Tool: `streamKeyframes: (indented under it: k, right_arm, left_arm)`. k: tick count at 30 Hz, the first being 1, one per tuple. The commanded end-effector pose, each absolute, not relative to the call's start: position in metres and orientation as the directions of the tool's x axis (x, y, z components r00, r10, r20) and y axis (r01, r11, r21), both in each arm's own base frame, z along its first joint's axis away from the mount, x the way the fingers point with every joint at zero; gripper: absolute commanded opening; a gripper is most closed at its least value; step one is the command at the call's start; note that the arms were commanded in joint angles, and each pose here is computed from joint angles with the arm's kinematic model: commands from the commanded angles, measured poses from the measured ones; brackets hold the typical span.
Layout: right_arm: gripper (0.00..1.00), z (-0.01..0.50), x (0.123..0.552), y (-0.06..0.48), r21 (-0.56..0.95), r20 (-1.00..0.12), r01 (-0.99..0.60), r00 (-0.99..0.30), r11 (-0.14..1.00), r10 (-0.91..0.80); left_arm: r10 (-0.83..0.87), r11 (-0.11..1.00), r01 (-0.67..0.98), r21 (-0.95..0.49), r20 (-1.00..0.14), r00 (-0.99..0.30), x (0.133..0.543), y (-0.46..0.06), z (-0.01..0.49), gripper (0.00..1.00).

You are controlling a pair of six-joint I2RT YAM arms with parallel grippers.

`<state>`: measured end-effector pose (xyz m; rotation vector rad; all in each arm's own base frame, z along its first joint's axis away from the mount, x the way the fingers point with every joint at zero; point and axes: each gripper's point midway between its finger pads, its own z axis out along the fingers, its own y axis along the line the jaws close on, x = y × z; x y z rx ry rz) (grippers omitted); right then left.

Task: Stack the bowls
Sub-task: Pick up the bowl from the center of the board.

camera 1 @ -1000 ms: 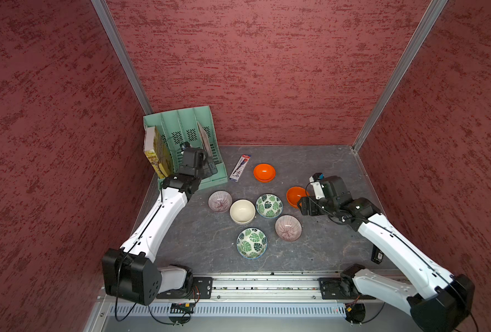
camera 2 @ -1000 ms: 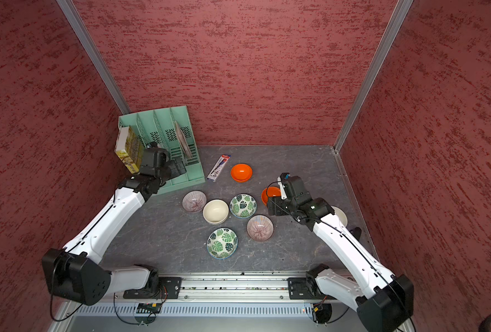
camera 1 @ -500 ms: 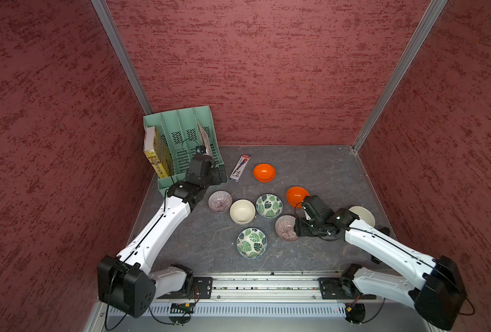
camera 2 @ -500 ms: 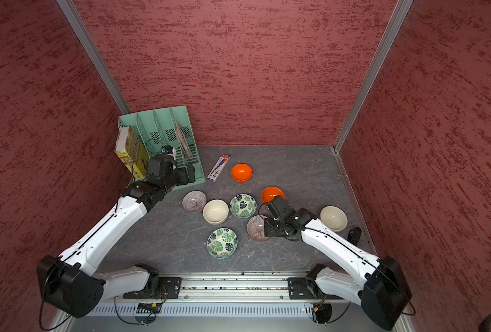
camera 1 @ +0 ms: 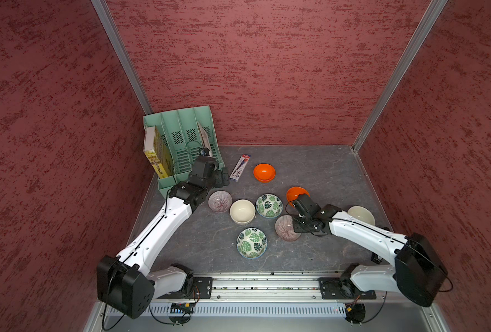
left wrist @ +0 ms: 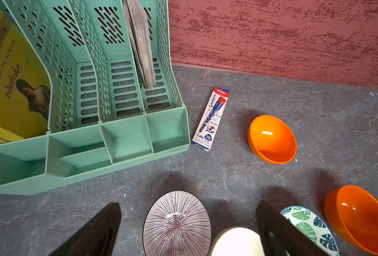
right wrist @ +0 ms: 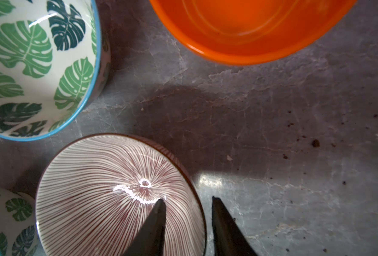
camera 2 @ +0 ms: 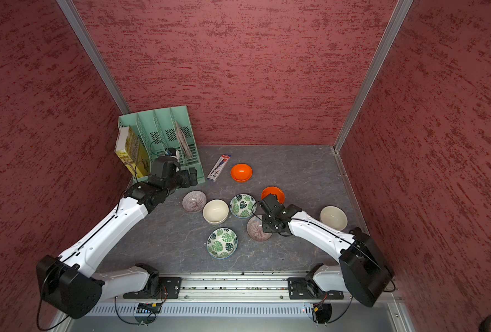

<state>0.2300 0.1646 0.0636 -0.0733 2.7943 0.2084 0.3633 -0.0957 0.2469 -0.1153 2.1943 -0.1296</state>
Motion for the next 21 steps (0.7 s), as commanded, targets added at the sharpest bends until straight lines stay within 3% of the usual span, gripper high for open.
streamKeyframes:
  k: [1,6,10,15,21]
  right_arm:
    - [0.23,0.07,0.243,0.165,0.123,-0.392,-0.089,-0.919,0.988,-0.034]
    - [0.06,0.071,0.245,0.169,0.128,-0.393,-0.112,-0.918,0.985,-0.053]
    - [0.0,0.072,0.246,0.17,0.134,-0.4,-0.122,-0.915,0.983,-0.059]
    - [0.0,0.076,0.246,0.17,0.152,-0.407,-0.134,-0.911,0.979,-0.062]
    - [0.0,0.12,0.237,0.179,0.237,-0.44,-0.2,-0.895,0.951,-0.079]
  left_arm:
    - [-0.145,0.988,-0.045,-0.145,-0.806,-0.573,0.358,-0.094,0.253,0.97]
    - [-0.143,0.989,-0.051,-0.14,-0.803,-0.578,0.356,-0.093,0.25,0.96]
    - [-0.137,0.99,-0.061,-0.125,-0.805,-0.577,0.354,-0.09,0.25,0.97]
    - [-0.135,0.991,-0.064,-0.119,-0.806,-0.576,0.353,-0.088,0.25,0.97]
    - [-0.139,0.99,-0.069,-0.122,-0.795,-0.59,0.353,-0.089,0.251,0.97]
